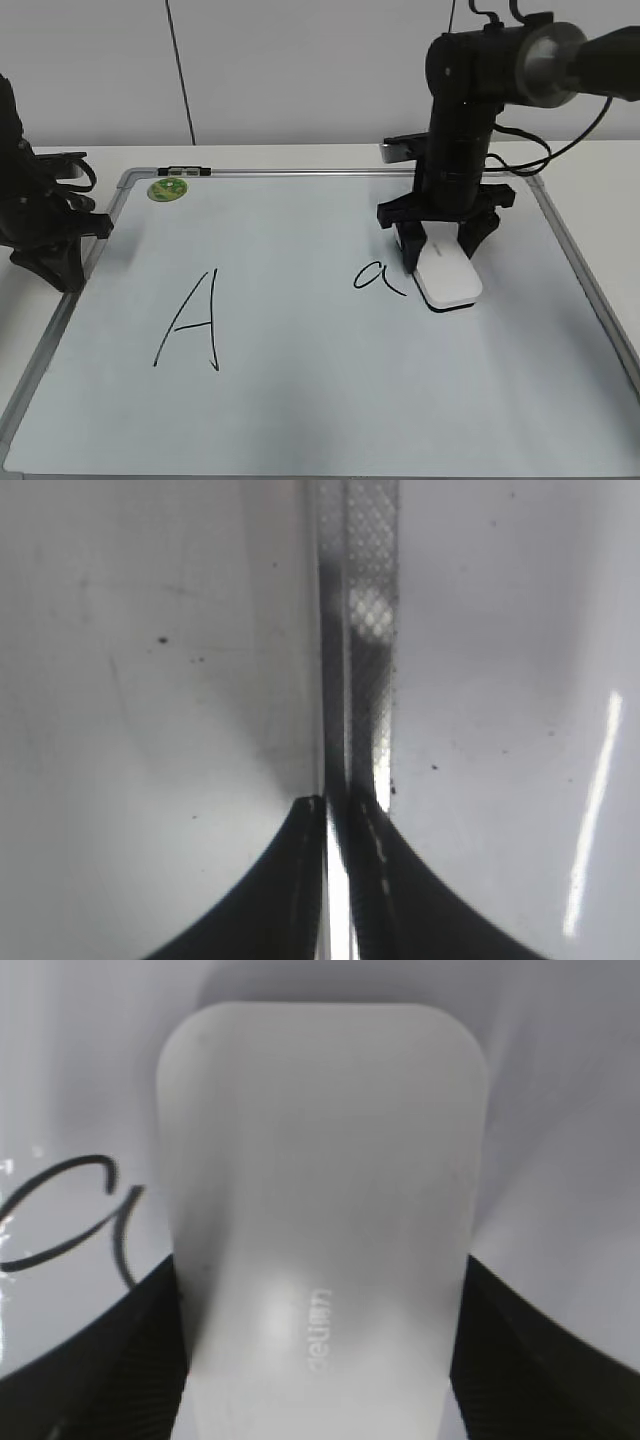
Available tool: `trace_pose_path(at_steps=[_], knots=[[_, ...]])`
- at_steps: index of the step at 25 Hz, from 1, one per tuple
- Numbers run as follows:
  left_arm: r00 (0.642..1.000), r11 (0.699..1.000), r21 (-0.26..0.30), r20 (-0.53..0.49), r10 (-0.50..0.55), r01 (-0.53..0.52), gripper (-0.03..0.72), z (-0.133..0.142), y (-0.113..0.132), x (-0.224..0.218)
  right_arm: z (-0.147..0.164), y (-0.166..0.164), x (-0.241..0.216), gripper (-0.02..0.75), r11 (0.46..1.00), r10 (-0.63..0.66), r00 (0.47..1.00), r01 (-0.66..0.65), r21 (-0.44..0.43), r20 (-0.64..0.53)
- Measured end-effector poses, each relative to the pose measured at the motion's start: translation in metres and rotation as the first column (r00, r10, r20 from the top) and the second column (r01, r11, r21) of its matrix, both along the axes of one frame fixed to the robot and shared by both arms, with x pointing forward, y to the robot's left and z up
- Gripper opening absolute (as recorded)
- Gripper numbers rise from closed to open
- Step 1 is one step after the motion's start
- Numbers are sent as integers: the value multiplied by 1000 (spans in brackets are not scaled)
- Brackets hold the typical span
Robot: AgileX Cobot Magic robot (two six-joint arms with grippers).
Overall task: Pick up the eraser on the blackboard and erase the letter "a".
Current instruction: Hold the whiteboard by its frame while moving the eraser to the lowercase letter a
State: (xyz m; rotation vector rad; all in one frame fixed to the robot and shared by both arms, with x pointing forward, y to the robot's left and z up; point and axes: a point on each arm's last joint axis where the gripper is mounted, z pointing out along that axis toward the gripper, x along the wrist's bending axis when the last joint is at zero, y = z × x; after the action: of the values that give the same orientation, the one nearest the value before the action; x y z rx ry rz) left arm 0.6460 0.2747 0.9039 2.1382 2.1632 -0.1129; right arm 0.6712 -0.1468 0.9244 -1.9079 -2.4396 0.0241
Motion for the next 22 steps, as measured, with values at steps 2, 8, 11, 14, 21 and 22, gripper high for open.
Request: trace_pose_path(at_steps=[2,8,11,14,21,22], knots=[[1000,1000,0,0,0,0,55,0,0,0,-2,16,-5,522,999,46,999,-46,-5,1],[1000,1000,0,0,0,0,55,0,0,0,-4,65,-25,522,986,168,986,-168,11,9],[1000,1000,0,0,0,0,55,0,0,0,-4,83,-36,522,977,211,977,-211,39,0],[1000,1000,0,0,0,0,55,0,0,0,-4,99,-45,522,969,236,972,-233,85,-15],[1000,1000,0,0,0,0,56,0,0,0,3,108,-47,522,959,246,969,-242,146,-6],[1000,1000,0,0,0,0,56,0,0,0,6,109,-46,522,958,249,968,-248,144,8]])
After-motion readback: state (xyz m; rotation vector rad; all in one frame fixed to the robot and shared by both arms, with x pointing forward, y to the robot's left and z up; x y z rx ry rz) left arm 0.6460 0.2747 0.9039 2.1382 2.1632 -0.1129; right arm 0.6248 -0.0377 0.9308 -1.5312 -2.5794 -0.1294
